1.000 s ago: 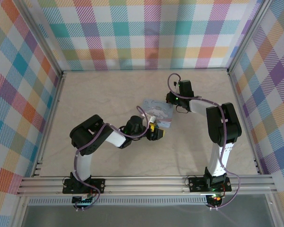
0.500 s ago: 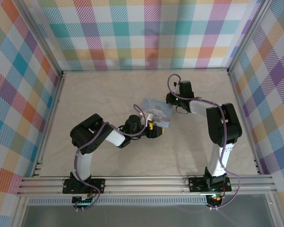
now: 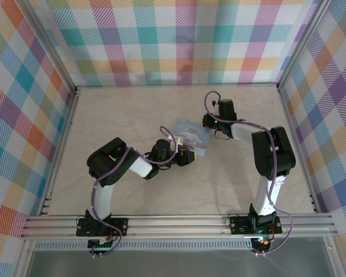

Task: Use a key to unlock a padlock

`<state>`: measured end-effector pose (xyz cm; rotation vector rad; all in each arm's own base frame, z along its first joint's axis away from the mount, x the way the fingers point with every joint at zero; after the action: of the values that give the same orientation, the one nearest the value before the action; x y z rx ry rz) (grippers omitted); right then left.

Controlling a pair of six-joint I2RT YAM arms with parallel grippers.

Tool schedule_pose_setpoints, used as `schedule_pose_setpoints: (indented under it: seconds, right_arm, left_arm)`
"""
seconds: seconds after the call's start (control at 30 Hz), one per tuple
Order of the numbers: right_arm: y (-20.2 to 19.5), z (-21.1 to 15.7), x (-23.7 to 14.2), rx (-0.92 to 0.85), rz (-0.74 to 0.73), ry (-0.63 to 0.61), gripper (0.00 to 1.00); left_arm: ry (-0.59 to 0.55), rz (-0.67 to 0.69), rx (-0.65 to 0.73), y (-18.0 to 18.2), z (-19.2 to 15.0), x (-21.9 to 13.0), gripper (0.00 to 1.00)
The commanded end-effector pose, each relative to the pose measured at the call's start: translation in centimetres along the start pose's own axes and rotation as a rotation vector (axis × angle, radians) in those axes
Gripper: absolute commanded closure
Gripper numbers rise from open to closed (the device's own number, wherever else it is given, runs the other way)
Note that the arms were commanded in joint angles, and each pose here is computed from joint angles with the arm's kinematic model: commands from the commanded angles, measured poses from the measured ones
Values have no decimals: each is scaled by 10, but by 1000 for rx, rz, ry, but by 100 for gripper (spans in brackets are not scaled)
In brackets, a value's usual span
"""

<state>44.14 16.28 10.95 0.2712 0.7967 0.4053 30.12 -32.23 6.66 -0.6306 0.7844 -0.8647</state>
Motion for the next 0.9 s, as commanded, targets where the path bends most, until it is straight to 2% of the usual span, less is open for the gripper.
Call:
schedule_pose_setpoints:
  seconds: [0.0,0.03,0.17,0.27,0.53,0.67,0.87]
  right_arm:
    - [7,-30,0,26,23,107,100]
    - [7,-31,0,27,22,110,100]
    - [7,-31,-2,25,22,108,100]
    - [7,-31,-2,24,21,107,100]
    - [8,-30,-4,18,20,104,100]
    - [8,-29,-4,18,24,102,100]
    - [9,-28,-5,21,28,100,100]
  left_arm:
    - [23,105,-55,30,-4,-4,64]
    - [28,107,-61,32,-4,-5,67]
    - [49,133,-68,38,-4,-8,69]
    - [60,145,-73,43,-4,-11,80]
    - [112,172,-113,48,-2,-20,80]
    - [149,183,-104,46,-2,-24,73]
    - [150,180,-101,45,0,-24,78]
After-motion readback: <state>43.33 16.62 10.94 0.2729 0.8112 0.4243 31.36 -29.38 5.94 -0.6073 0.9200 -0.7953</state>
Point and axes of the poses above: each hand's point on the last joint's axis, 136 mm out from that joint toward the fingers, its own x axis out along the fingers, its own y axis along the line the jaws close on, z = x × y, the point moved 5 cm from there along -x, back along the fingers, and after that the axes turned 8 degrees about -x, right-handed, at the moved point
